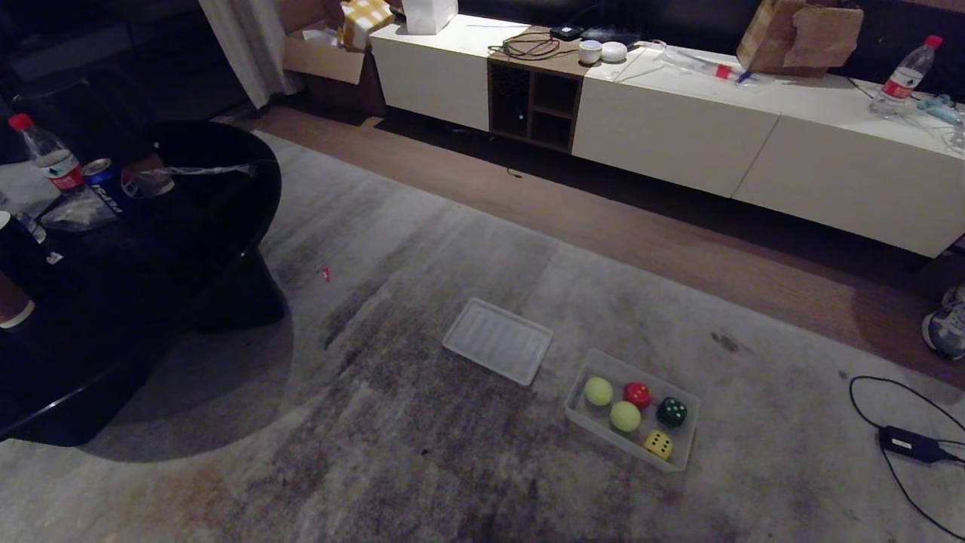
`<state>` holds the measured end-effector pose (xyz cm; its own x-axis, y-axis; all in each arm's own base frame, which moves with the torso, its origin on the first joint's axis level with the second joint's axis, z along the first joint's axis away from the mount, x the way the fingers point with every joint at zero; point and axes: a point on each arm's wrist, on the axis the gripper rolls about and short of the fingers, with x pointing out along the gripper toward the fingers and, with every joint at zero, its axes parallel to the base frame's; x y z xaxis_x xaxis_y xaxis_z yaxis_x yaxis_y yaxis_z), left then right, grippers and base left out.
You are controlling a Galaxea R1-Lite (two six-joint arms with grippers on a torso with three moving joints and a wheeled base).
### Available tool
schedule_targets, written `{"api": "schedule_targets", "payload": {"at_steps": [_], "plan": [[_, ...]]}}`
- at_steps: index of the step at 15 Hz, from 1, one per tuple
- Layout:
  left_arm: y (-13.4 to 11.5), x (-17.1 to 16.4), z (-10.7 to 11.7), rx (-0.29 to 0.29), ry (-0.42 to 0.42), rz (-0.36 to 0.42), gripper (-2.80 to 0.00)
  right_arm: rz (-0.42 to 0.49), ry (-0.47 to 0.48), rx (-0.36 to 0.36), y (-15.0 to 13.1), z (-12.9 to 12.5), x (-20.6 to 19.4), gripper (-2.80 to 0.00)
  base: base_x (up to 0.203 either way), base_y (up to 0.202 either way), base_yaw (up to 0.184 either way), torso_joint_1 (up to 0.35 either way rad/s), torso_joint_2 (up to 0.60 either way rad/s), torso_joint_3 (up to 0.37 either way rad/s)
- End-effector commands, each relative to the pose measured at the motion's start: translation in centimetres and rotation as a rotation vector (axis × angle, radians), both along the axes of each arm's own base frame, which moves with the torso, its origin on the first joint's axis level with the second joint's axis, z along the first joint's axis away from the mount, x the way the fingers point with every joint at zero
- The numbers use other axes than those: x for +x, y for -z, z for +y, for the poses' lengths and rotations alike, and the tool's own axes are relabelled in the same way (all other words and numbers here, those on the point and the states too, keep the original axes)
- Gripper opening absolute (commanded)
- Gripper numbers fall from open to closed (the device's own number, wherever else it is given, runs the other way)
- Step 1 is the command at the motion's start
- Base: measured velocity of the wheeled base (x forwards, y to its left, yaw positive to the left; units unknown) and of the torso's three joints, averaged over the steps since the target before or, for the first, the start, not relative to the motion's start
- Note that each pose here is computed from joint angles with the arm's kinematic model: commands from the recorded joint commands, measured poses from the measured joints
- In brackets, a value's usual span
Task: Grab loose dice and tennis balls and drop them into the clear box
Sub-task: Put the toys in the box
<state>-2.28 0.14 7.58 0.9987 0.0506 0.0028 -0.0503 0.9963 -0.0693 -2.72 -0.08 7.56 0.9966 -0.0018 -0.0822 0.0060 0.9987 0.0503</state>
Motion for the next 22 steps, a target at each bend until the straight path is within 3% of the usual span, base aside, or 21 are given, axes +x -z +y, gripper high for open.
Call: {"api": "schedule_targets", "payload": {"at_steps": [1, 8, 14, 16, 22], "plan": [[0.04, 0.02, 0.0, -0.003, -0.002, 0.003, -2.8, 0.0, 0.0, 0.0, -0.01, 0.0, 0.01, -2.8, 0.0, 0.0, 0.0, 0.002, 0.01, -0.205], [0.04, 0.02, 0.0, -0.003, -0.002, 0.003, -2.8, 0.001, 0.0, 0.0, -0.01, 0.0, 0.01, -2.8, 0.0, 0.0, 0.0, 0.002, 0.0, -0.199], [0.07, 0.02, -0.01, 0.022, 0.002, 0.007, -2.8, 0.001, 0.0, 0.0, -0.01, 0.0, 0.01, -2.8, 0.0, 0.0, 0.0, -0.001, 0.0, -0.203], [0.06, 0.03, -0.06, 0.054, 0.025, 0.007, -2.8, 0.002, 0.0, 0.0, -0.01, 0.0, 0.02, -2.8, 0.0, 0.0, 0.0, 0.0, 0.0, -0.199], [0.07, 0.03, -0.07, 0.055, 0.032, 0.008, -2.8, 0.0, 0.0, 0.0, -0.01, 0.0, 0.01, -2.8, 0.0, 0.0, 0.0, 0.003, 0.01, -0.194]]}}
